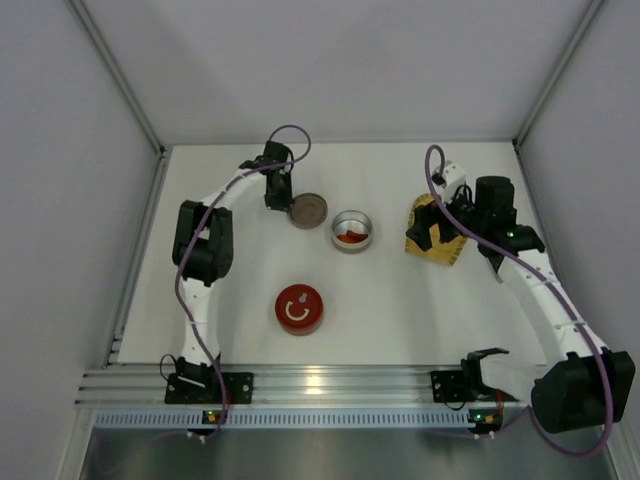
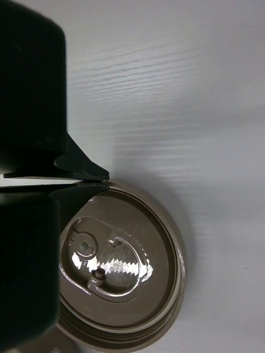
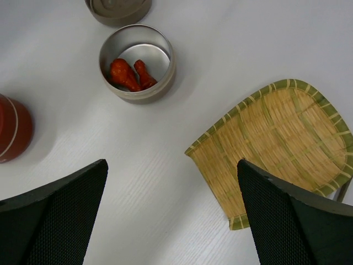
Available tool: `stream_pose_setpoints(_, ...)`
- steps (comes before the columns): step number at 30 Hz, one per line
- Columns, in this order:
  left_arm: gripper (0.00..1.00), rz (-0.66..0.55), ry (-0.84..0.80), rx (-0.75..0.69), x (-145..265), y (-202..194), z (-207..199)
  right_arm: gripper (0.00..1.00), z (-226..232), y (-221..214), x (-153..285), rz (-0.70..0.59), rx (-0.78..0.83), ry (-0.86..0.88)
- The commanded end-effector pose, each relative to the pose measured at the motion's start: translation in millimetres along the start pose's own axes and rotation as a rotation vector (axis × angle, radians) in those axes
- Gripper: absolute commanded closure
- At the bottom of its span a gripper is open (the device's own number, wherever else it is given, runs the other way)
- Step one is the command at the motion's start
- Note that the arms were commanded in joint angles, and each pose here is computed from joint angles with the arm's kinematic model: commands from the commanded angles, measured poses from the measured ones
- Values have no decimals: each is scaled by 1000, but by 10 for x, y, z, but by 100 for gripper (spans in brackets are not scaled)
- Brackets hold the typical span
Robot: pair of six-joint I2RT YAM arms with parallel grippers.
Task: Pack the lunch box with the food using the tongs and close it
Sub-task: Pick up the box lid from the center of the board.
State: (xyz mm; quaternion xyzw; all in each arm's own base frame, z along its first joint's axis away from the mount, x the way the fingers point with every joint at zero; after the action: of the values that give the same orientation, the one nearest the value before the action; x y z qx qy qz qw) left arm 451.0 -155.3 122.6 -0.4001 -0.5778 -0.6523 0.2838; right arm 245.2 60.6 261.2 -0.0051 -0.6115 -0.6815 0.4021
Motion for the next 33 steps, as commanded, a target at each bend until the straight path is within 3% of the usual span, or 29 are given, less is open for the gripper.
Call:
stream_pose_setpoints(1,100,-100,-175,65,956,231,189,1,31,190,-17,-63,-43,68)
stream_pose_setpoints(5,100,-246,-337,-67,1889,384,154,1,61,259,-184,-88,-142,159)
stream_pose_setpoints(7,100,-221,-409,-98,2167,293,126,1,71,266,-285,-85,-205,212)
stream_pose_setpoints(10,100,-183,-571,-136,2363,154,44,2,157,317,-409,-120,-291,389)
stream_pose_setpoints(11,100,-182,-601,-144,2459,102,33,5,164,251,-496,-99,-390,432)
stream_pose_setpoints(12,100,-180,-631,-148,2503,71,19,8,208,347,-524,-160,-349,523)
stream_pose_setpoints(14,100,-162,-712,-136,2545,-7,-21,13,239,283,-631,-140,-449,596)
stream_pose_setpoints(15,100,-178,-740,-139,2633,-35,-39,14,295,382,-624,-213,-373,674)
stream_pose_setpoints(18,100,-174,-847,-148,2717,-134,-85,20,431,366,-635,-253,-356,811)
stream_pose_setpoints(21,100,-159,-898,-155,2753,-205,-100,20,555,436,-576,-390,-222,899)
stream_pose_setpoints(27,100,-134,-987,-155,2794,-290,-129,27,732,400,-574,-535,155,835)
stream_pose_setpoints(33,100,-124,-1123,-118,2820,-311,-184,38,983,282,-606,-668,215,803)
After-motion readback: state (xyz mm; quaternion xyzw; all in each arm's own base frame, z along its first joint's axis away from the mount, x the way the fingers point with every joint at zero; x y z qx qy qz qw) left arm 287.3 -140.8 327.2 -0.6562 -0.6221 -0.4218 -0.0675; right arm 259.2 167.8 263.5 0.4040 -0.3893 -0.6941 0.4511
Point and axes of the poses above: each gripper's point midway between its finger pads, its own x axis back along the fingers, its own z axis along the line the jaws close on, y = z × x, the point moved 10 cm from there along x, back along the fingers, and after that the axes turned 14 degrees about -x, right-handed, at the moved point
